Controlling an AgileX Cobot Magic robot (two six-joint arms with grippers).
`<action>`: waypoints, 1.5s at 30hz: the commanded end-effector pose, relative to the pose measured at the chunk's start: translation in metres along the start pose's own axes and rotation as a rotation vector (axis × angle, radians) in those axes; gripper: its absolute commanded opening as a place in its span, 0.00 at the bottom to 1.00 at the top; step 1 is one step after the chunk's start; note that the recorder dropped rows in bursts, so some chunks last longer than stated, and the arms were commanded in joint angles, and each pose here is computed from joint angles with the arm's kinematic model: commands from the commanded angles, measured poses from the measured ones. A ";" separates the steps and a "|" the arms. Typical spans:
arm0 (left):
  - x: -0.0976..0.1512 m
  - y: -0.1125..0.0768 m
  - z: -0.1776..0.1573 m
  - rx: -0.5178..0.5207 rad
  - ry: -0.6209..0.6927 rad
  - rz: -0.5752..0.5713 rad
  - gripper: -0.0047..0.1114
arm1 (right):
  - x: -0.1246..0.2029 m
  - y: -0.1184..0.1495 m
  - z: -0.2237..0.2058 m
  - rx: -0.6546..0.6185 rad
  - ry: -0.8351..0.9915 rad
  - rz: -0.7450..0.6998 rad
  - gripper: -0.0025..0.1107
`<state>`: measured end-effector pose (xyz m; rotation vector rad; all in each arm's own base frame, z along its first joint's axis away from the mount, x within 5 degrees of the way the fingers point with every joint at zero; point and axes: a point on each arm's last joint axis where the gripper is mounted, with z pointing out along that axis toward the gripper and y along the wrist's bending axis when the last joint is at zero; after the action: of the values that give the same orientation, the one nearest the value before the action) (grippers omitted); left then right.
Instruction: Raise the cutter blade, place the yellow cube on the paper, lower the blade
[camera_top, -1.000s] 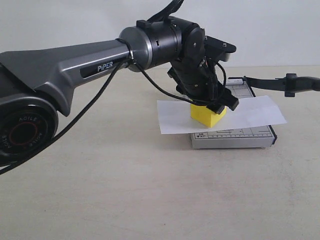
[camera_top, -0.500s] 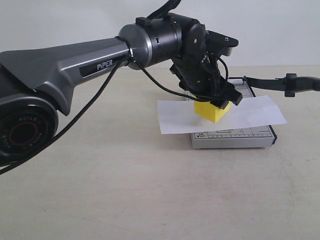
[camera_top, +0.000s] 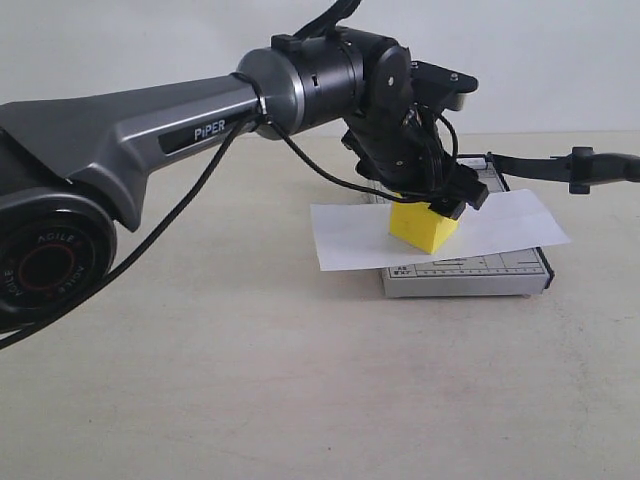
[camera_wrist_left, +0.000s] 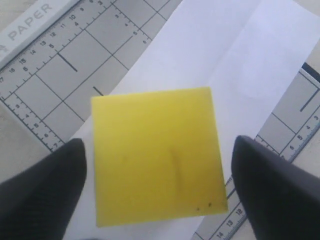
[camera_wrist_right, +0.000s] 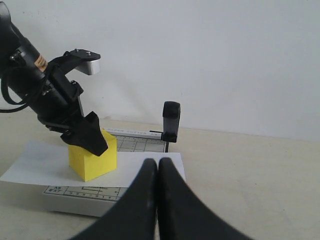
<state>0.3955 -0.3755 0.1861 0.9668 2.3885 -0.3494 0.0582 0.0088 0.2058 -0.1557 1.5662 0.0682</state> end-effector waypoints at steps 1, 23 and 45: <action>-0.003 -0.003 -0.003 0.008 -0.010 0.001 0.70 | -0.001 0.000 -0.001 0.005 -0.013 -0.003 0.02; -0.040 -0.011 -0.096 -0.006 -0.097 -0.071 0.31 | -0.001 0.000 -0.001 0.005 -0.013 -0.003 0.02; -0.047 -0.020 -0.145 0.070 -0.134 -0.084 0.27 | -0.001 0.000 -0.001 0.006 -0.017 -0.003 0.02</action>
<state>0.3615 -0.3522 0.3275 0.8334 2.3134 -0.4486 0.0582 0.0088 0.2058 -0.1557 1.5662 0.0682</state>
